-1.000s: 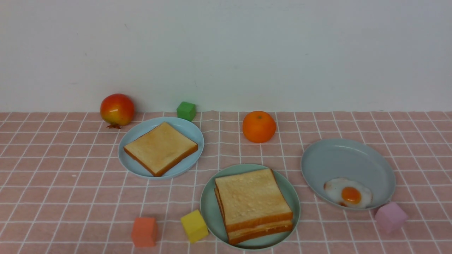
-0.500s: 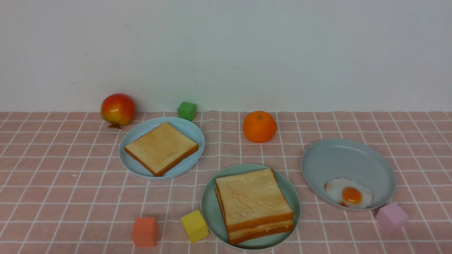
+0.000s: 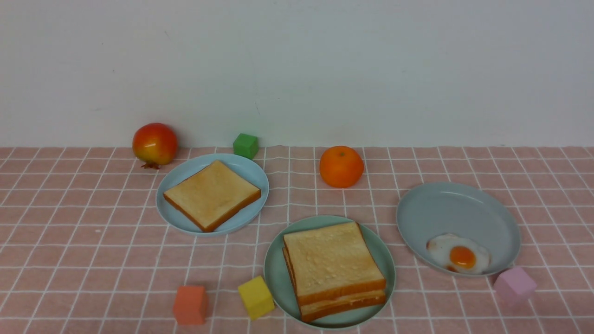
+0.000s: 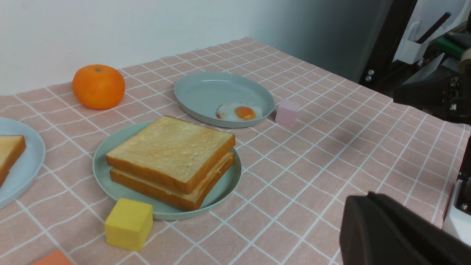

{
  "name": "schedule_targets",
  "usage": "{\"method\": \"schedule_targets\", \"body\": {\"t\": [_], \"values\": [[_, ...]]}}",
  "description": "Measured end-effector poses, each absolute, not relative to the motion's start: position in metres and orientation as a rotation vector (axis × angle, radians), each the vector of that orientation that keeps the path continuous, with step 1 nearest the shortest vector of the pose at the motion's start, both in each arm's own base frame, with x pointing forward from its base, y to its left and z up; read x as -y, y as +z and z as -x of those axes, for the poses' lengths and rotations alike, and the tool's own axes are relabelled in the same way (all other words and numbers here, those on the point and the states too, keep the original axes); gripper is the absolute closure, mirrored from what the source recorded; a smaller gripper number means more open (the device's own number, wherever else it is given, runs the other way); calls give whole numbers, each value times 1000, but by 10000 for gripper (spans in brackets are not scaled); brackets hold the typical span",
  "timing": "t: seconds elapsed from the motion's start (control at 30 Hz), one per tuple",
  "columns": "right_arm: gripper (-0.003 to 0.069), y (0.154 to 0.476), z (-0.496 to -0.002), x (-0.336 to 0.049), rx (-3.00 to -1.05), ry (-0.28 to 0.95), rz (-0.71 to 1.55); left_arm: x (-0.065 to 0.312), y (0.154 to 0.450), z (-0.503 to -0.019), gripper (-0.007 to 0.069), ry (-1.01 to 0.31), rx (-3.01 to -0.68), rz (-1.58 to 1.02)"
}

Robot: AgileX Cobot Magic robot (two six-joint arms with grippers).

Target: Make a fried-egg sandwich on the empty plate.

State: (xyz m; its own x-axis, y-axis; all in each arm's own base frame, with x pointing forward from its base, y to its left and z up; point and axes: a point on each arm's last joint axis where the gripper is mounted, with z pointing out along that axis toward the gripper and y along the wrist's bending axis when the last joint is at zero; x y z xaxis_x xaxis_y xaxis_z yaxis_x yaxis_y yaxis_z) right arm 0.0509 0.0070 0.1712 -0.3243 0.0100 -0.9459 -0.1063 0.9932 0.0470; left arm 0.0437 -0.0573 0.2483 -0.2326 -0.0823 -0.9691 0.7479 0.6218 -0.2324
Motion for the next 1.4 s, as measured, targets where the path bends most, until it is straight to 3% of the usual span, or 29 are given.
{"method": "schedule_targets", "body": {"t": [0.47,0.63,0.73,0.83,0.93,1.1,1.4], "values": [[655,171,-51,-7,-1898,117,69,56,250,-45,613,-836,-1604,-543],[653,171,-51,-7,-1897,117,68,46,256,-54,613,-686,-1544,-417],[647,171,-51,-7,-1897,117,68,28,256,-57,613,-494,-1547,-224],[645,171,-51,-7,-1897,117,68,18,247,-54,613,-401,-1580,-78],[644,171,-51,-7,-1896,117,68,7,219,-51,613,-309,-1644,129],[641,171,-51,-7,-1895,117,68,5,176,-53,613,-294,-1828,235],[634,171,-51,-7,-1895,117,68,6,175,-53,613,-336,-1836,276]]}}
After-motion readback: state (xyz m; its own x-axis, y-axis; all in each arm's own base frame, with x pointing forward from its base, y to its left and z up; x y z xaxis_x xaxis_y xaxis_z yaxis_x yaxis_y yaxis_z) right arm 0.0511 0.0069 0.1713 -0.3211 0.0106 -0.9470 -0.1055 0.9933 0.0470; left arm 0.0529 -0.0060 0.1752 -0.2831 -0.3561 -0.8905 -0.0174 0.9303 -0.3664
